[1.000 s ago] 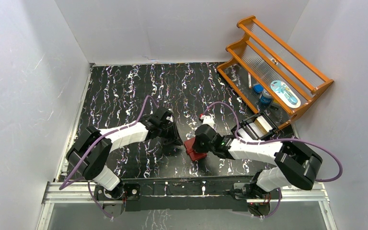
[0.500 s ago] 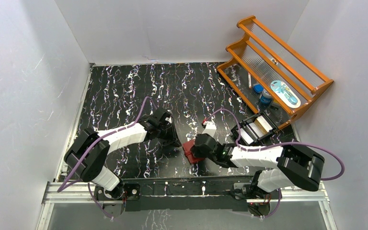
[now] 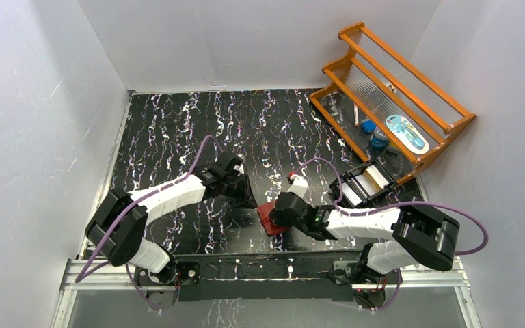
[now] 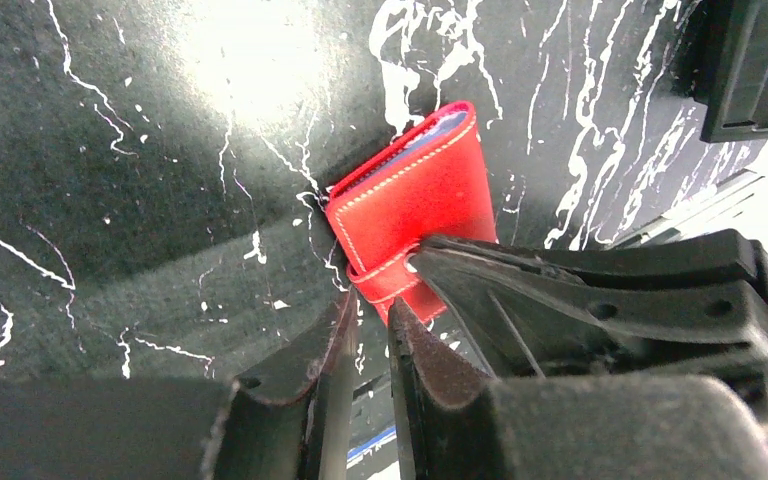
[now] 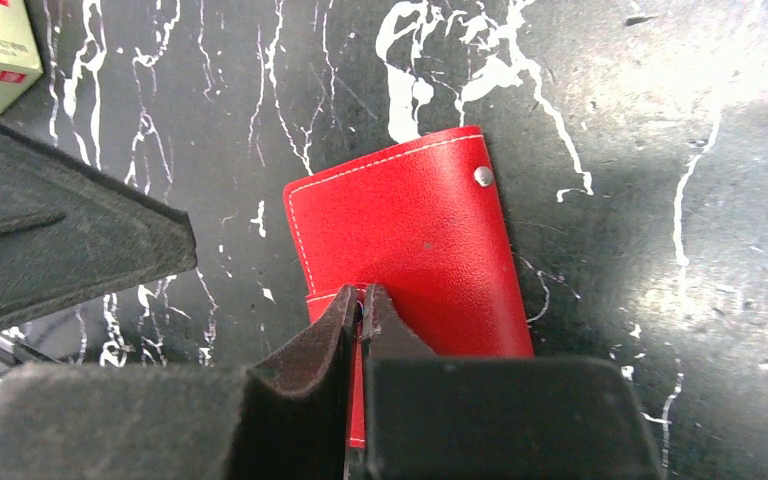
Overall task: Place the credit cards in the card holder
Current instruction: Press the snap button on the card holder.
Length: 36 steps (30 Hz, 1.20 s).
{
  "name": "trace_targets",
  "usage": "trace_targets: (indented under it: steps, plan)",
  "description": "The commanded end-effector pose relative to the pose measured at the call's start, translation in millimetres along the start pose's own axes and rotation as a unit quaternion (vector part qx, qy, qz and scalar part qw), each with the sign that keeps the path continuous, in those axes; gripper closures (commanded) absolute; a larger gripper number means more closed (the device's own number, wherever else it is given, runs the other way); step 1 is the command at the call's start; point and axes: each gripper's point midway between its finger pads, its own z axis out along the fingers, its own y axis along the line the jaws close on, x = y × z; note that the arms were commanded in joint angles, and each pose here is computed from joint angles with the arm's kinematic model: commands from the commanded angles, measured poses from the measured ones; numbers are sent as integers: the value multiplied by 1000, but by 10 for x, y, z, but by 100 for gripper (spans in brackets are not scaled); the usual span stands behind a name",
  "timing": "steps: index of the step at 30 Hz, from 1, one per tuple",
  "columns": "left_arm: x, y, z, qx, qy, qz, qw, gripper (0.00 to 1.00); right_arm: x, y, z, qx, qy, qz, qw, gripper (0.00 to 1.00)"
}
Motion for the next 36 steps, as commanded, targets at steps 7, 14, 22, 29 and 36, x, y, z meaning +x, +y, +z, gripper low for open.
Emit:
trace_targets:
  steps: [7, 14, 22, 29, 36]
  plan:
    - [3, -138, -361, 21, -23, -8, 999, 82, 1070, -882, -70, 109, 170, -6, 979, 92]
    - [28, -50, -399, 13, -44, -39, 998, 82, 1169, -1197, -307, 147, 160, 3, 976, 93]
    - [8, -96, -380, 27, -62, -47, 997, 80, 950, -1154, -494, 151, 150, -52, 976, 88]
    - [-157, -294, -345, 9, -65, -8, 998, 77, 582, -933, -448, 121, 69, -56, 989, 89]
    - [125, -174, -135, -10, -41, 5, 999, 77, 776, -1119, -350, 128, 87, -54, 987, 88]
